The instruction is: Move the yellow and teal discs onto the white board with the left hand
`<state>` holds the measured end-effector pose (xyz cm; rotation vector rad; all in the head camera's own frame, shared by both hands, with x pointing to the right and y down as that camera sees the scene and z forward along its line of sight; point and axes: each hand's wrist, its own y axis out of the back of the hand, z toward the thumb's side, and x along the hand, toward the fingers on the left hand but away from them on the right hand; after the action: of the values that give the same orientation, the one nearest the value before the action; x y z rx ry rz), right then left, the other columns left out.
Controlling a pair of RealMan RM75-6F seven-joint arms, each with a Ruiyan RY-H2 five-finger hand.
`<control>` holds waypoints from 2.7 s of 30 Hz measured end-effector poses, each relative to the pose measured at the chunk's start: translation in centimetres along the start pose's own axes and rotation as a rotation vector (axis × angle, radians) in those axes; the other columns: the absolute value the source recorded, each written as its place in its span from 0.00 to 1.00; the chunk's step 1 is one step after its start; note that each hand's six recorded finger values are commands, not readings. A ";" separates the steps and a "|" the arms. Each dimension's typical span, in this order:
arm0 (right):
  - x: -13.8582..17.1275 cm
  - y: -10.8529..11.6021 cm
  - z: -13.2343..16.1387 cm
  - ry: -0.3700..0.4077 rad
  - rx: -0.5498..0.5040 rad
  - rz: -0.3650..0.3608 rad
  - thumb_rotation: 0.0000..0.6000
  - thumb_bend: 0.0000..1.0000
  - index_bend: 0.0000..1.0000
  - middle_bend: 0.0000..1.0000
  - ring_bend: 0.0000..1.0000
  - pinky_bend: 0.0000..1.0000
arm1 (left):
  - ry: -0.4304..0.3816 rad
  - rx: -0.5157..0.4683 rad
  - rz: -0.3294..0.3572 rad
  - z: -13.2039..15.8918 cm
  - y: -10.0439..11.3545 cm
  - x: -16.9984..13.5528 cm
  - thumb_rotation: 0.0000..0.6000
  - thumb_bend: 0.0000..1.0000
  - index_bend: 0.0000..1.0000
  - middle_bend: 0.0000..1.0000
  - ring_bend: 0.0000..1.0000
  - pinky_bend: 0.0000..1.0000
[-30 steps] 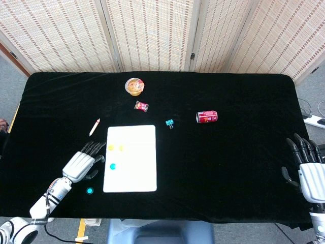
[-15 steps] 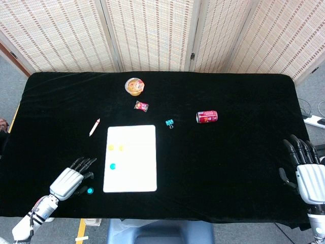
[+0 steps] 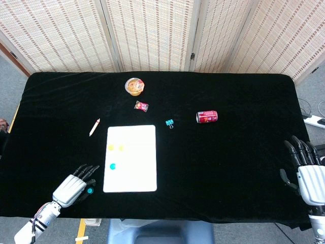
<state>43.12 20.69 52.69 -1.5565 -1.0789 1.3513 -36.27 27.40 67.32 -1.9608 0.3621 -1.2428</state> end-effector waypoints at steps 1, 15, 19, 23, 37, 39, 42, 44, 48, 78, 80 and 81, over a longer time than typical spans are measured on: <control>0.0 0.0 0.0 0.000 0.000 0.000 1.00 0.46 0.00 0.00 0.00 0.00 | 0.002 -0.001 -0.005 0.0 -0.2 -0.1 1.00 0.42 0.41 0.04 0.00 0.00; -0.1 -0.1 0.1 0.007 -0.002 0.001 1.00 0.46 0.00 0.00 0.00 0.00 | 0.022 -0.002 -0.034 -0.1 -1.2 -0.1 1.00 0.42 0.41 0.04 0.00 0.00; -0.1 -0.1 0.1 0.007 -0.002 0.001 1.00 0.46 0.00 0.00 0.00 0.00 | 0.033 -0.004 -0.040 -0.4 -1.5 -0.1 1.00 0.42 0.42 0.04 0.00 0.00; -0.1 -0.1 0.2 0.010 -0.003 0.000 1.00 0.46 0.00 0.00 0.00 0.00 | 0.041 -0.004 -0.048 -0.5 -1.7 -0.1 1.00 0.42 0.43 0.04 0.00 0.00; -0.1 -0.1 0.1 0.007 -0.005 0.000 1.00 0.46 0.00 0.00 0.00 0.00 | 0.049 -0.025 -0.047 -0.7 -1.9 0.2 1.00 0.43 0.53 0.08 0.00 0.00; -0.1 -0.1 0.2 0.008 -0.005 0.000 1.00 0.46 0.00 0.00 0.00 0.00 | 0.045 -0.033 -0.043 -0.6 -1.8 0.2 1.00 0.43 0.53 0.08 0.00 0.00; -0.1 -0.1 0.2 0.009 -0.006 -0.002 1.00 0.46 0.00 0.00 0.00 0.00 | 0.040 -0.043 -0.037 -0.5 -1.6 0.2 1.00 0.43 0.53 0.08 0.00 0.00; -0.1 0.0 0.2 0.010 -0.006 -0.003 1.00 0.46 0.00 0.00 0.00 0.00 | 0.038 -0.050 -0.030 -0.5 -1.2 0.3 1.00 0.43 0.53 0.08 0.00 0.00; -0.2 0.0 0.2 0.011 -0.006 -0.005 1.00 0.46 0.00 0.00 0.00 0.00 | 0.029 -0.057 -0.004 -0.6 0.0 1.0 1.00 0.43 0.53 0.08 0.00 0.00; -0.2 -0.2 -0.8 -0.018 -0.009 0.004 1.00 0.46 0.00 0.00 0.00 0.00 | -0.093 -0.060 0.012 5.3 6.4 14.4 1.00 0.43 0.49 0.08 0.00 0.00; -0.2 -0.2 -0.8 -0.018 -0.009 0.005 1.00 0.46 0.00 0.00 0.00 0.00 | -0.092 -0.060 0.002 5.5 6.2 14.7 1.00 0.43 0.49 0.08 0.00 0.00; -0.2 -0.2 -0.8 -0.018 -0.008 0.006 1.00 0.46 0.00 0.00 0.00 0.00 | -0.091 -0.060 -0.001 5.6 6.2 14.8 1.00 0.43 0.49 0.08 0.00 0.00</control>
<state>43.91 20.60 53.06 -1.5575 -1.0930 1.3685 -23.32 17.04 71.06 -2.0607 0.3559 -1.1505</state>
